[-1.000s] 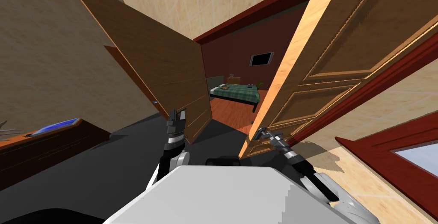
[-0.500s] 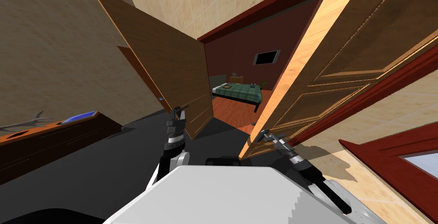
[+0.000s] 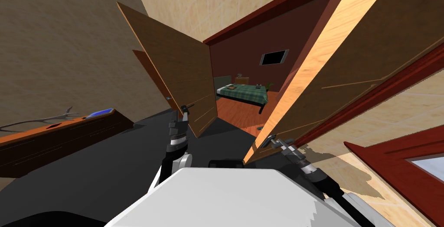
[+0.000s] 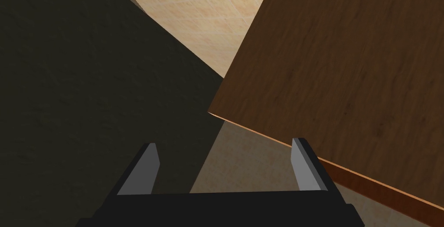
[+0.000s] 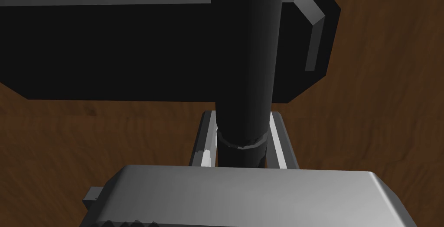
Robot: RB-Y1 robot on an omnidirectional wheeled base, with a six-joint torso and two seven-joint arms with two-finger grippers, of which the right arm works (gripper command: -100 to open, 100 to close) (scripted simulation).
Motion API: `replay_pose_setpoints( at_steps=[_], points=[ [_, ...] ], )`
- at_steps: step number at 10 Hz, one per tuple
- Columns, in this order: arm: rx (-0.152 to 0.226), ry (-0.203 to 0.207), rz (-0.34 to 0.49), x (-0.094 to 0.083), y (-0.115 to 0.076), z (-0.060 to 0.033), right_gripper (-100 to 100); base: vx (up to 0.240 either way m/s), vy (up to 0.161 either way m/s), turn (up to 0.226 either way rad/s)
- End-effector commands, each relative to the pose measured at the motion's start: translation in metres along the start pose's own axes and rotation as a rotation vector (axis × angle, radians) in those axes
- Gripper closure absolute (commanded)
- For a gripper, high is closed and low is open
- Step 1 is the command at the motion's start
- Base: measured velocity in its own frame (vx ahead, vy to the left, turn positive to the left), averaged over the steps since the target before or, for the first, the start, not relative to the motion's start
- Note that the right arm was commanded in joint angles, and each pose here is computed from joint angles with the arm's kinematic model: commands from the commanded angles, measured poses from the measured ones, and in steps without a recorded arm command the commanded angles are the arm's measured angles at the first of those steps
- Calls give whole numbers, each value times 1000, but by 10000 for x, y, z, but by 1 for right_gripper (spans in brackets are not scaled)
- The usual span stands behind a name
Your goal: Pull the door open
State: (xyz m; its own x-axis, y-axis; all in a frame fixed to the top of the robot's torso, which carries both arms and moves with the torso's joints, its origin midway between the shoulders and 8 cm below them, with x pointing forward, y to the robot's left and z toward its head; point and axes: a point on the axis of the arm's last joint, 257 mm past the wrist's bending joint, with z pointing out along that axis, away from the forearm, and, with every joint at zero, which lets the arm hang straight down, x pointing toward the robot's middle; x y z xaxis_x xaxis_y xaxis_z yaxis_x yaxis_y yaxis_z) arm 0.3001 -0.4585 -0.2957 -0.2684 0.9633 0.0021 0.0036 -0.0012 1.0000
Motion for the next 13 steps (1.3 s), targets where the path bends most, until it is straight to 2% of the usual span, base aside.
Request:
replay_pose_setpoints(
  at_steps=[1,3,4,5,13],
  points=[
    [-2,6,-2,-19,13,-90,100,-90,-55,67],
    [-3,17,-2,-12,27,-189,100,-89,-56,67],
    [3,17,3,18,-3,-169,100,-42,-25,19],
    [4,42,1,62,-18,-239,100,25,12,-16],
    [5,116,-7,169,-31,-462,100,24,7,-16]
  ],
)
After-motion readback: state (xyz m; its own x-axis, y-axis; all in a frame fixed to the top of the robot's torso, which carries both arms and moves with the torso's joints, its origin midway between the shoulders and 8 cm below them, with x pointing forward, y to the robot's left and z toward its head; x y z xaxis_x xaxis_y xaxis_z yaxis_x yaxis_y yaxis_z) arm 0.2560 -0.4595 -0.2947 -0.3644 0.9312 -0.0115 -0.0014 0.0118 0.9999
